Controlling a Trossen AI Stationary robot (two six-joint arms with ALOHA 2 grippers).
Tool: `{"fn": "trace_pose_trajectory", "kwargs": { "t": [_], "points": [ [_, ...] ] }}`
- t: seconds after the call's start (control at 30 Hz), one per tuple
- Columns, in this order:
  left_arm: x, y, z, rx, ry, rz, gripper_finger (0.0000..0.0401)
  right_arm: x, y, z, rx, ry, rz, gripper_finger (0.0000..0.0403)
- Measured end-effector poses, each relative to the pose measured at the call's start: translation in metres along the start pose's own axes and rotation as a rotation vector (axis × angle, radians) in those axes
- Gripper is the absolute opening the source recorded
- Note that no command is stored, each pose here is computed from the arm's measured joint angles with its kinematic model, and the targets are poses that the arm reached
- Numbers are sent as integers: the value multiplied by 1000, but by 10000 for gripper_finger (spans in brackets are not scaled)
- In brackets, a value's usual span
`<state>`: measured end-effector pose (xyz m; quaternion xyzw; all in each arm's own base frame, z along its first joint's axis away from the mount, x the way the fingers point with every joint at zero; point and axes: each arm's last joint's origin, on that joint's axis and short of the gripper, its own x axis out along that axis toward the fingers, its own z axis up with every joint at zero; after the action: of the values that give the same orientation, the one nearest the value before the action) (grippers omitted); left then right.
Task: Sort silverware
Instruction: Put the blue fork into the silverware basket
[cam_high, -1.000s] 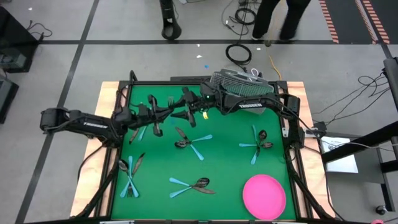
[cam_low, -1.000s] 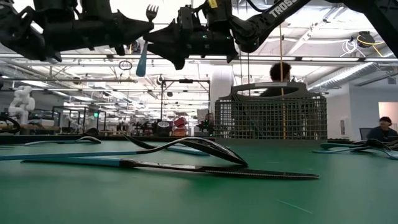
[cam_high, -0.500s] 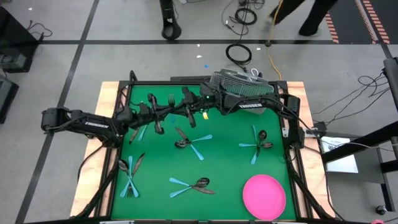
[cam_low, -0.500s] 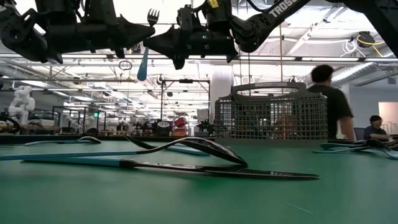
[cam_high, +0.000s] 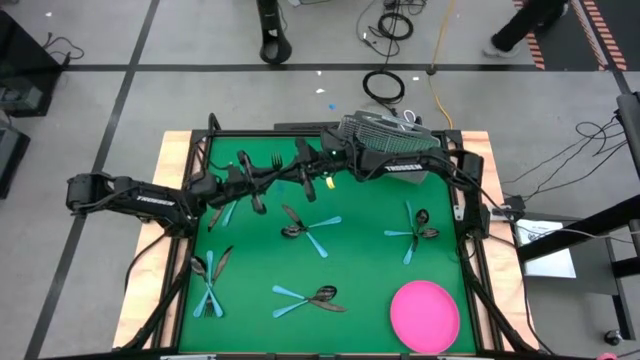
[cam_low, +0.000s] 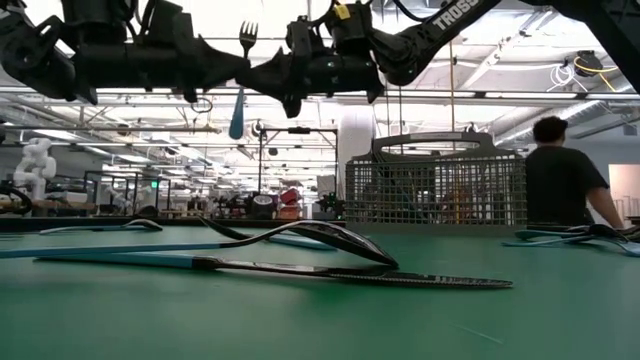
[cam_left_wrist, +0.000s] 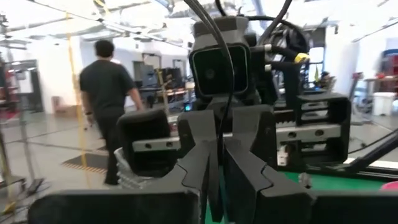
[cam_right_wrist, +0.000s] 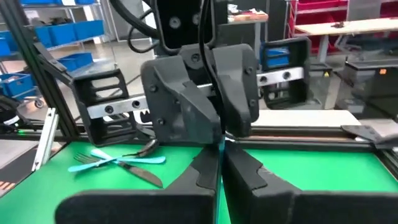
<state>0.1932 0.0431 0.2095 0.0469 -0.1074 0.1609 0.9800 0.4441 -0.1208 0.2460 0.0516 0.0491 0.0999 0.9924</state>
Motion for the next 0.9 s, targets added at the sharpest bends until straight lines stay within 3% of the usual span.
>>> {"fn": "trace_pose_trajectory", "kwargs": {
  "t": [0.3,0.5,0.63,0.9],
  "points": [
    [0,1,-2,13,28,24,101,-16,-2,10,-7,107,-44,1],
    [-6,1,-2,49,108,18,120,-46,16,40,-120,230,-208,0],
    [-15,3,3,56,152,33,121,-81,21,41,-134,249,-292,0],
    [-31,8,19,56,137,80,121,-176,13,22,-22,73,-601,0]
  ]
}}
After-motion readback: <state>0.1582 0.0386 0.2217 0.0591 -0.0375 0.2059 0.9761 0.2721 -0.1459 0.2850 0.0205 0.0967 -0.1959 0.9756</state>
